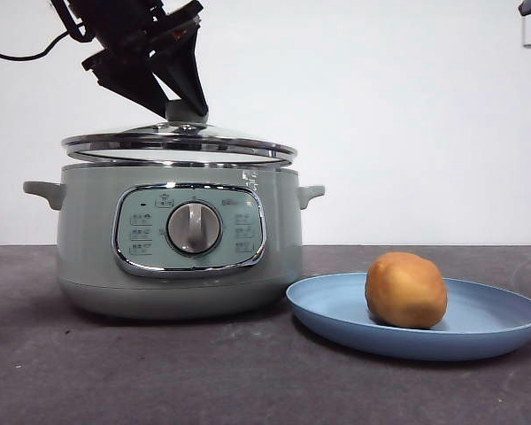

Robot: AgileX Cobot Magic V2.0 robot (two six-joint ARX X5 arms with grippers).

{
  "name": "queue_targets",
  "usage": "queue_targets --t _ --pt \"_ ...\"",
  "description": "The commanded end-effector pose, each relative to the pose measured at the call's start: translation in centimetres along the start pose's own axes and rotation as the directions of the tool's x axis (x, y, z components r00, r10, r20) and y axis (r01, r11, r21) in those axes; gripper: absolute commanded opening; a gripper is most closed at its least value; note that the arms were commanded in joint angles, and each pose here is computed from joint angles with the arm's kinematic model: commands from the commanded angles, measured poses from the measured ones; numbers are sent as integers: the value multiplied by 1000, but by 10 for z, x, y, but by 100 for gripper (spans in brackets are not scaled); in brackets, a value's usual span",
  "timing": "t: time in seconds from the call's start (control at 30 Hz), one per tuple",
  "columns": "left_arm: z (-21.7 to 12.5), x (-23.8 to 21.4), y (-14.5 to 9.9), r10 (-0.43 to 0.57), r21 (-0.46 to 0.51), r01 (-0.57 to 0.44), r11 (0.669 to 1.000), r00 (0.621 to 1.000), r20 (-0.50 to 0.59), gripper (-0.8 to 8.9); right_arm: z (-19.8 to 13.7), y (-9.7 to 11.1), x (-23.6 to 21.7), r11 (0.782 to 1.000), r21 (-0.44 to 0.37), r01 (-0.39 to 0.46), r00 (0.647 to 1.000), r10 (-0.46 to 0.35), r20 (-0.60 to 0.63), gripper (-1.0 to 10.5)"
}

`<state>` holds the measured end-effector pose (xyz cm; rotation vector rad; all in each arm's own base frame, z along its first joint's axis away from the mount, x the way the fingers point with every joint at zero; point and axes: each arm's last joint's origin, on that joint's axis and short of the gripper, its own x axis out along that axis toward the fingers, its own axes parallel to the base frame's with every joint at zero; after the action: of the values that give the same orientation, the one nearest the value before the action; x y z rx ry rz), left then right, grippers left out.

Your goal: Take the potato out from the steamer,put the potato on the plate,close the lid

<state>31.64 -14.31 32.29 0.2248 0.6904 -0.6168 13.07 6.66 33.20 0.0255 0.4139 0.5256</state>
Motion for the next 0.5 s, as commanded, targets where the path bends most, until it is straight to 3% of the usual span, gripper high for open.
queue_targets --t 0.03,0.43,0.5 --pt "3 4 0 -6 17 6 1000 1000 18 -9 2 0 -1 1000 8 2 1000 -2 14 631" --pt "-3 15 1 -14 6 14 1000 999 -39 -7 2 0 -1 1000 8 1 1000 -1 13 631" --pt "-5 15 1 -16 -1 16 1000 999 -49 29 2 0 -1 1000 8 1 1000 -1 13 631"
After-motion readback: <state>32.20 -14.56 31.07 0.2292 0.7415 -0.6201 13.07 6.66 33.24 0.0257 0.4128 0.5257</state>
